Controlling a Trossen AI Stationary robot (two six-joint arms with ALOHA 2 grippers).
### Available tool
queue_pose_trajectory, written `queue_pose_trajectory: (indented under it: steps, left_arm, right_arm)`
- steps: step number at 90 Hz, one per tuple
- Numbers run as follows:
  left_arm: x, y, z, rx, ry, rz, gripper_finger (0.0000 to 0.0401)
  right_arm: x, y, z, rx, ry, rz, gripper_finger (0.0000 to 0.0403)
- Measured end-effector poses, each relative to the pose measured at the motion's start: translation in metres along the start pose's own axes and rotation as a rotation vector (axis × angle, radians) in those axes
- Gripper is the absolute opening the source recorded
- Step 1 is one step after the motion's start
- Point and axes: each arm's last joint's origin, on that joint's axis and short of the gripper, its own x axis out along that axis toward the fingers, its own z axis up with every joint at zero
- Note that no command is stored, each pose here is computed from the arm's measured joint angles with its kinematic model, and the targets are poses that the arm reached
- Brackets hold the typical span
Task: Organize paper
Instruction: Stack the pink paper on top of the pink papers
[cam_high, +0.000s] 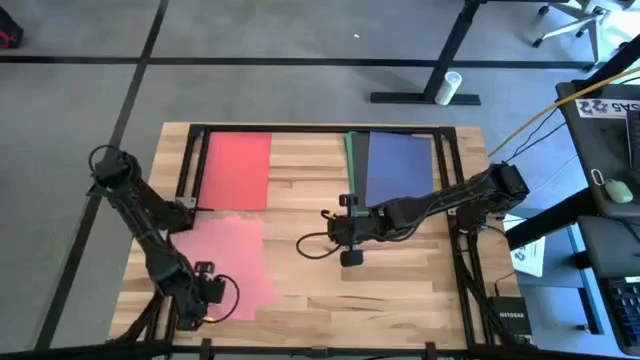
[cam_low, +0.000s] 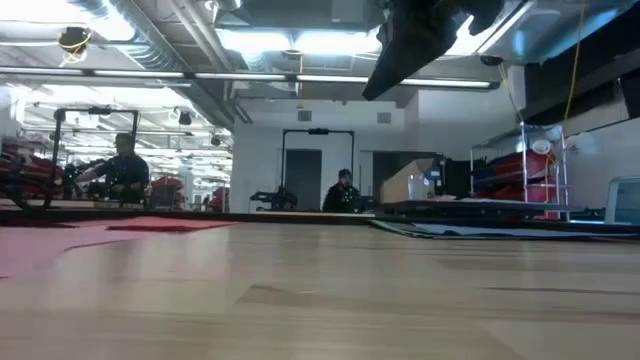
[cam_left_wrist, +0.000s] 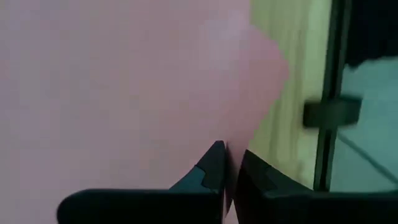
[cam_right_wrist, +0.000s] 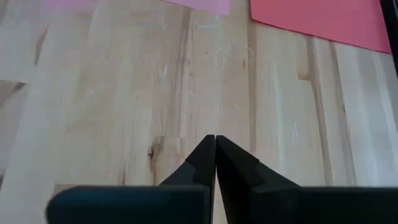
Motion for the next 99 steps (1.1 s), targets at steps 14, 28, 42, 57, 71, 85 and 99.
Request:
queue_pose_trajectory:
  steps: [14, 28, 42, 57, 71, 85, 99]
  left_arm:
    - [0.000, 0.002, -0.006, 0.026, 0.072, 0.020, 0.0000]
    - [0.000, 0.001, -0.008, 0.084, 0.110, -0.017, 0.0000]
    - [0.000, 0.001, -0.009, 0.124, 0.130, -0.023, 0.0000]
    - [0.003, 0.001, -0.009, 0.166, 0.147, -0.022, 0.0000]
    - [0.011, 0.001, -0.009, 0.230, 0.196, -0.021, 0.0000]
    - [0.017, -0.001, -0.008, 0.292, 0.234, 0.002, 0.0000]
    - [0.017, -0.003, -0.001, 0.375, 0.303, 0.061, 0.0000]
  right_arm:
    - [0.000, 0.000, 0.000, -0.001, 0.001, 0.003, 0.0000]
    - [0.000, 0.000, 0.000, 0.000, 0.001, 0.008, 0.0000]
    - [0.000, 0.000, 0.000, 0.000, 0.001, 0.008, 0.0000]
    - [0.000, 0.000, 0.000, 0.000, 0.001, 0.015, 0.0000]
    - [0.000, 0.000, 0.000, 0.000, 0.002, 0.025, 0.0000]
    - [0.000, 0.000, 0.000, 0.001, 0.000, 0.025, 0.0000]
    - [0.000, 0.000, 0.000, 0.002, -0.003, 0.026, 0.0000]
